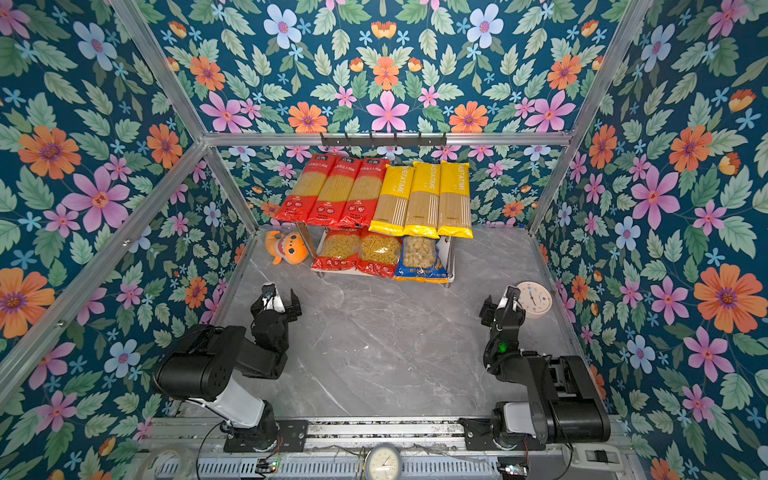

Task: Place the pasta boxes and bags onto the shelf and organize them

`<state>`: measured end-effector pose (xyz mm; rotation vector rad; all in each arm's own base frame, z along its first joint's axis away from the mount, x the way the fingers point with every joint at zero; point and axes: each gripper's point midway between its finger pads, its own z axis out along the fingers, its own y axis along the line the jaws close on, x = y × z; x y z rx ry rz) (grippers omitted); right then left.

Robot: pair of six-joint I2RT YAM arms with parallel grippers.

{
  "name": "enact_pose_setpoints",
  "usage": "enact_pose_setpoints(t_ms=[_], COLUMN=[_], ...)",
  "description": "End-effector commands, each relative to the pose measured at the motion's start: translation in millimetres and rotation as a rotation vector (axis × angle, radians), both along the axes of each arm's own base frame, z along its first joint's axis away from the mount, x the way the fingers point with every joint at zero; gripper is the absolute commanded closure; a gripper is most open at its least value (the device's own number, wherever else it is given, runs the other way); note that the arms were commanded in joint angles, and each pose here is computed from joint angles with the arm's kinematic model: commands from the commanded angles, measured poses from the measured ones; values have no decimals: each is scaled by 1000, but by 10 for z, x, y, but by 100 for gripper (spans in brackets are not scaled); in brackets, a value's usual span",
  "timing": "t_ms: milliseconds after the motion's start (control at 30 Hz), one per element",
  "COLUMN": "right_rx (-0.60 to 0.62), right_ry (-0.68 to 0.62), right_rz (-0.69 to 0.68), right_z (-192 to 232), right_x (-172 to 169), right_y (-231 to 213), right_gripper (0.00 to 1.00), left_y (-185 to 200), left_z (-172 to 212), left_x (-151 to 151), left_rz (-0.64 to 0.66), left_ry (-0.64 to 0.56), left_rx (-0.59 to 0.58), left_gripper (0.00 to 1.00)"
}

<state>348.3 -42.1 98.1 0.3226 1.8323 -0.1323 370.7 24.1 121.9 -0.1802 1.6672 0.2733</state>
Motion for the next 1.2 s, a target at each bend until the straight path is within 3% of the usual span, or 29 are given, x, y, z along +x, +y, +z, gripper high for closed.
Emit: enact_pose_setpoints(t_ms=[0, 100, 133, 400, 1167], right_rx=[-37, 2, -14, 2, -8], right_ry=[-85, 2, -48, 12, 2], right_rz=[61, 50, 51, 40, 47], right_z=[147, 38, 107, 29, 37], right_x=[164, 158, 199, 208, 216], right_y=[81, 54, 43, 31, 37], right_gripper=[23, 19, 17, 2, 1], left_y=[42, 109, 114, 121, 129], left_z=[-46, -88, -85, -93, -78], left_x=[48, 102, 108, 108, 101], left_rz=[15, 10, 6, 1, 5], left_ry=[26, 48, 47, 48, 42], left_rx=[-25, -61, -66, -70, -68], left_gripper=[12, 11, 11, 4, 0])
